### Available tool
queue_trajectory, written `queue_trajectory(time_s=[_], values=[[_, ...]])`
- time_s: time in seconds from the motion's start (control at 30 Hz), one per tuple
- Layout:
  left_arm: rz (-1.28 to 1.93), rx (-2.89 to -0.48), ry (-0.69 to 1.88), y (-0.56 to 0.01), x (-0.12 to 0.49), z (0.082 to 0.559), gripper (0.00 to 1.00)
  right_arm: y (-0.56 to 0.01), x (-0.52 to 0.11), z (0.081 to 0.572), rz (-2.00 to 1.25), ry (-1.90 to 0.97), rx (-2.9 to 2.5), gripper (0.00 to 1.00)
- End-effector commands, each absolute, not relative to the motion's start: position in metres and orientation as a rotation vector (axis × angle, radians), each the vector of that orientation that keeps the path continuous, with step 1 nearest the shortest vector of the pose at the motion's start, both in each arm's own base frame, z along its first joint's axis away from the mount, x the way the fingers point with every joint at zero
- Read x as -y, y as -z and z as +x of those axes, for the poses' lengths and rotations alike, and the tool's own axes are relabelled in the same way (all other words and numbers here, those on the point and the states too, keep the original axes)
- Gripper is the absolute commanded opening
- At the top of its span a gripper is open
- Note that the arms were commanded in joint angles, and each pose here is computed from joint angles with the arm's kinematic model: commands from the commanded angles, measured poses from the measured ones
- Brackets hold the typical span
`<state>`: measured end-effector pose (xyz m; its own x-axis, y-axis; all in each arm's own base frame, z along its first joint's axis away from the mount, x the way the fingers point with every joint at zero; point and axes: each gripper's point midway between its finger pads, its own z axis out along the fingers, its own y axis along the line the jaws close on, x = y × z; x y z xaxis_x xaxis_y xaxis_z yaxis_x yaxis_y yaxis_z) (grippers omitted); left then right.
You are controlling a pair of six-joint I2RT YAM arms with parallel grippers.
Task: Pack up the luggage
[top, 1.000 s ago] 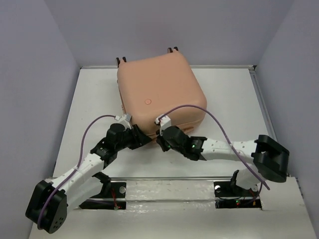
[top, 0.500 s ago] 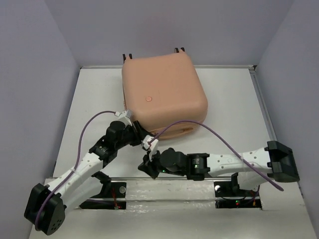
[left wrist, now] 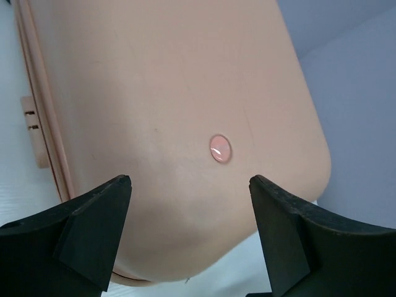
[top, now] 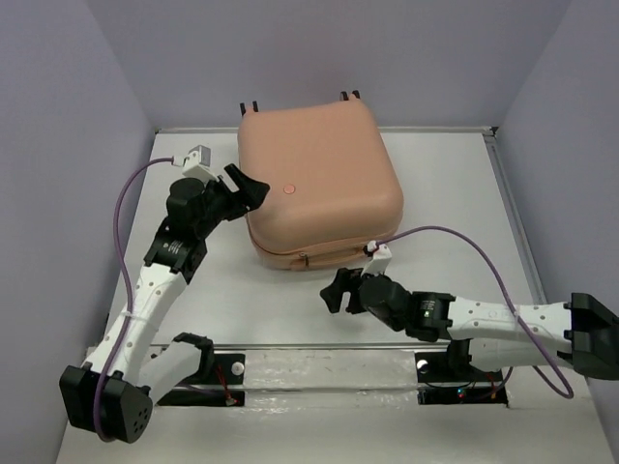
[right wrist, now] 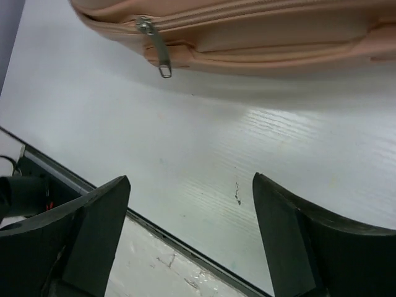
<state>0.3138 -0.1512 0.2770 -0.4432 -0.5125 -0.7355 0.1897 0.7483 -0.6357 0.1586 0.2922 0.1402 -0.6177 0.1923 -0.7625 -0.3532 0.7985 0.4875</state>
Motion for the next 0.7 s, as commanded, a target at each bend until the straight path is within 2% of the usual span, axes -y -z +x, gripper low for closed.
queue_trajectory(time_s=[0.0,0.1,0.2,0.33,0.4,0.53,0.67], values=[[-0.279,-1.792,0.798,-0.296,0.134,0.340,0.89,-0.149,-0.290,0.191,0.289,-0.801,-2.024,0.87],[-0.331,-1.789,0.785,-0.295,0.122,0.356,0.91,-0.135,-0.291,0.213,0.458,-0.777,-2.021,0.82],[-0.355,-1.788,0.797,-0.294,0.116,0.366,0.91,-0.123,-0.284,0.233,0.674,-0.827,-1.957,0.70],[-0.338,-1.793,0.817,-0.290,0.120,0.364,0.91,-0.118,-0.273,0.249,0.792,-0.894,-1.901,0.67],[-0.341,-1.803,0.803,-0.283,0.118,0.362,0.91,-0.129,-0.276,0.255,0.788,-0.951,-1.849,0.61],[-0.342,-1.809,0.789,-0.276,0.116,0.358,0.91,-0.129,-0.272,0.259,0.795,-0.943,-1.830,0.61],[-0.350,-1.807,0.814,-0.273,0.119,0.357,0.91,-0.113,-0.268,0.276,0.904,-0.930,-1.847,0.65]])
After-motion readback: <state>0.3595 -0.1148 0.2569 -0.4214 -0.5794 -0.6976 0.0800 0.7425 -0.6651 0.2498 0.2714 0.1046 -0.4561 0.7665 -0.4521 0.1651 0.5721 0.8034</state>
